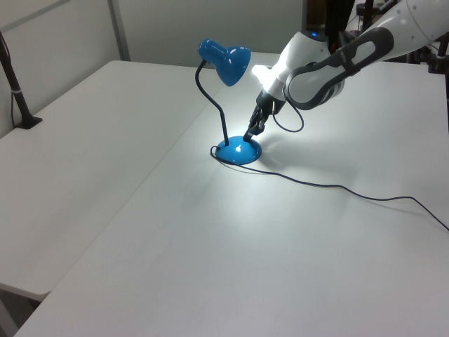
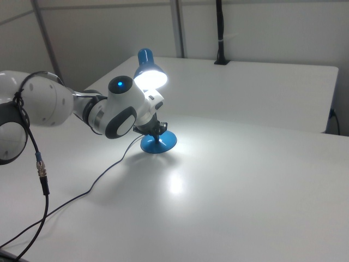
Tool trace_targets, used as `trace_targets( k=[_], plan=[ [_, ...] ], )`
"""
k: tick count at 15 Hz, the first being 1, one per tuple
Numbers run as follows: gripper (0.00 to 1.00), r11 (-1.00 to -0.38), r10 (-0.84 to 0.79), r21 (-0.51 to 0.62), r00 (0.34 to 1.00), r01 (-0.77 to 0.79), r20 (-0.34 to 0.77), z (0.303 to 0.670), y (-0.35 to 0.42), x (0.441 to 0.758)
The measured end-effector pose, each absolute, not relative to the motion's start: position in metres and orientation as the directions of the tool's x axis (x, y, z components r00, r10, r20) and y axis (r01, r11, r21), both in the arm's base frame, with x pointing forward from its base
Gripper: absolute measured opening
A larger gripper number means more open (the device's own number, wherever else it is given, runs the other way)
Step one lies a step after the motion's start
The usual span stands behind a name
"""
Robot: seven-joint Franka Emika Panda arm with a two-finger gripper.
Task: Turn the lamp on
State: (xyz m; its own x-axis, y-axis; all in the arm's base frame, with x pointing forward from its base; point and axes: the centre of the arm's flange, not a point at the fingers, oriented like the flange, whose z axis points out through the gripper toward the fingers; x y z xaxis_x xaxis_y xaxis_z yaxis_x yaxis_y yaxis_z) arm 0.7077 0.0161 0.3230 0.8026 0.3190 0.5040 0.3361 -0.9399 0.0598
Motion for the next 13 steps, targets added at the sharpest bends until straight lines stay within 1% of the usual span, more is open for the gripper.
trace_targets(
  k=[8,10,11,12,13],
  plan=[
    [0.01,-0.940,0.318,0.058,0.805,0.336,0.500,0.324,0.015,0.706],
    [0.01,-0.937,0.320,0.021,0.835,0.348,0.448,0.327,0.011,0.700],
    [0.05,-0.933,0.323,-0.021,0.861,0.360,0.392,0.333,0.007,0.694],
    [0.11,-0.928,0.326,-0.067,0.885,0.367,0.332,0.342,0.001,0.686],
    [0.21,-0.924,0.326,-0.109,0.904,0.367,0.276,0.357,-0.008,0.676]
  ],
)
